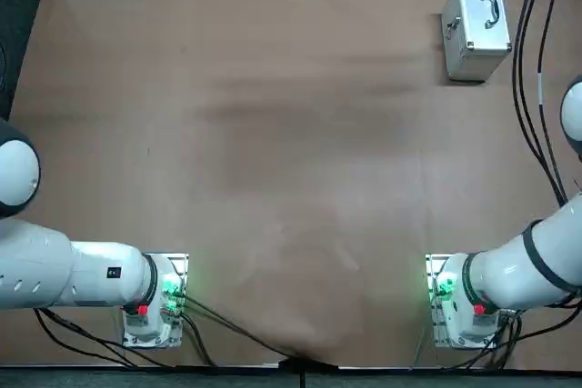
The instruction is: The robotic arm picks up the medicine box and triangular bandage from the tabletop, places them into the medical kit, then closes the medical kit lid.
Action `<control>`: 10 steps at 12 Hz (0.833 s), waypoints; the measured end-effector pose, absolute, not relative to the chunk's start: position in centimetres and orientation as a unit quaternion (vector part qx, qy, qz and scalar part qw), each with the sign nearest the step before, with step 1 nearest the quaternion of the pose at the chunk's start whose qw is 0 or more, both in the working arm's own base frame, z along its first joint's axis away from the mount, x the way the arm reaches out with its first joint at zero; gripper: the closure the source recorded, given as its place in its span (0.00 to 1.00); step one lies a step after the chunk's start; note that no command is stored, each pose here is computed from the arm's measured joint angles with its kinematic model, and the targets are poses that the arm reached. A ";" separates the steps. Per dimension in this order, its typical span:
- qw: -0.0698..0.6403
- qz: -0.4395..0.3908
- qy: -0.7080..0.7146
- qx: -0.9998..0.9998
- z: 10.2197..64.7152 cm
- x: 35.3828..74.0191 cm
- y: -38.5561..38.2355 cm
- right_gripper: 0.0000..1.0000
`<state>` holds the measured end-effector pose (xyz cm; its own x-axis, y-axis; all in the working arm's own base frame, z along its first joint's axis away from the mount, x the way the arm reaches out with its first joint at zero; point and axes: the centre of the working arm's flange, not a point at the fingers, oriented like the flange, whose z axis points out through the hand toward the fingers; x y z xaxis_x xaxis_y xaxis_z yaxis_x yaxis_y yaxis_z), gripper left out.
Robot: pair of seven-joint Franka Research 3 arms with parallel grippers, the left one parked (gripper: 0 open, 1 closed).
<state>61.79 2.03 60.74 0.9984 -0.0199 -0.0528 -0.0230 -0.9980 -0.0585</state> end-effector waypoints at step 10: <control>0.024 0.025 0.033 -0.999 62.9 54.7 -1.9 0.00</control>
